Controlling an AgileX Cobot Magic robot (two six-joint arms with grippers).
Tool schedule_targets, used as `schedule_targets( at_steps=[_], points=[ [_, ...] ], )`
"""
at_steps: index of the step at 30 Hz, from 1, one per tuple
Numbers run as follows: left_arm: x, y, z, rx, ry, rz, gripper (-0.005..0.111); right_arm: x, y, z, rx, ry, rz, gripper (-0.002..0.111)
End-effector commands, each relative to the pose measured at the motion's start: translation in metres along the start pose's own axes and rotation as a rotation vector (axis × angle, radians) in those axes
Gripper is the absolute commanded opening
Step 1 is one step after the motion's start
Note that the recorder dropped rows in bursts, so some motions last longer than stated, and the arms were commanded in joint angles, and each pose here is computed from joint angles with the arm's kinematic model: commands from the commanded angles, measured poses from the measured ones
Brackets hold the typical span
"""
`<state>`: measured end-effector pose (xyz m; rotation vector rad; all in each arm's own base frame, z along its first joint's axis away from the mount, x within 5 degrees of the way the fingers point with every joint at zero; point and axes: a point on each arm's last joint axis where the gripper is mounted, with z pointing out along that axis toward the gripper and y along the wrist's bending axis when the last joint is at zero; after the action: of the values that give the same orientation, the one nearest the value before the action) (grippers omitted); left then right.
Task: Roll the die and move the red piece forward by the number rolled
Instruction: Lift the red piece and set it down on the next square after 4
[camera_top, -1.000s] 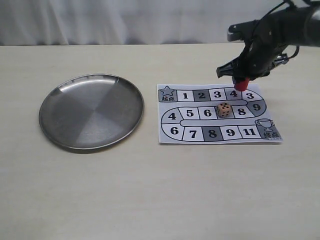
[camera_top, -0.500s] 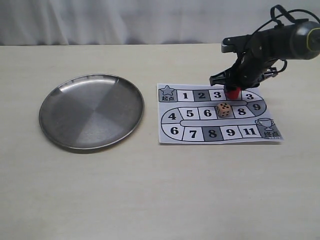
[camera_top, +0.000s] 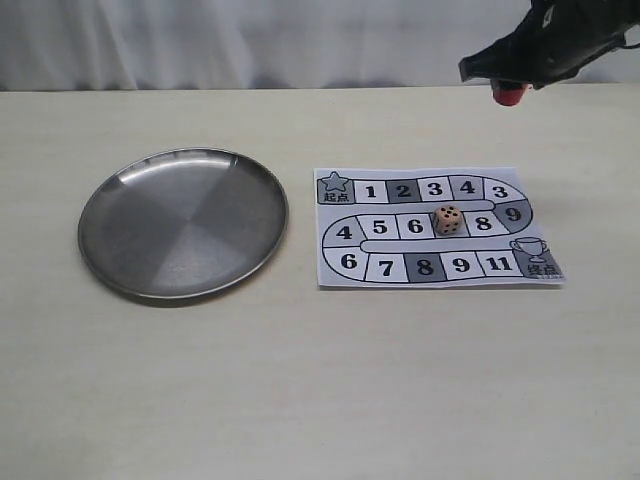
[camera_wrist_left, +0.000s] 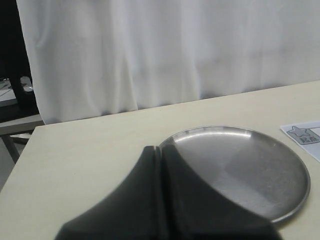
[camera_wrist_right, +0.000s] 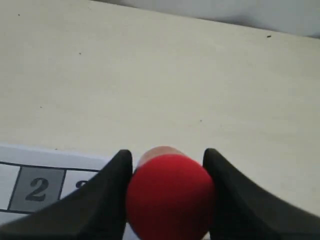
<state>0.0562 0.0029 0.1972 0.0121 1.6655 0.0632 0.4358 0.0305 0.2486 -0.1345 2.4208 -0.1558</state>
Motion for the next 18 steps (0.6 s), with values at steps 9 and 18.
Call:
schedule_targets(
  at_steps=[9, 18],
  points=[
    [0.000, -0.001, 0.000, 0.010, -0.010, -0.002, 0.000, 0.071, -0.006, 0.089, 0.007, 0.296, 0.028, 0.005],
    [0.000, -0.001, 0.000, 0.010, -0.010, -0.002, 0.000, 0.096, 0.000, 0.117, -0.002, 0.383, 0.026, 0.005]
  ],
)
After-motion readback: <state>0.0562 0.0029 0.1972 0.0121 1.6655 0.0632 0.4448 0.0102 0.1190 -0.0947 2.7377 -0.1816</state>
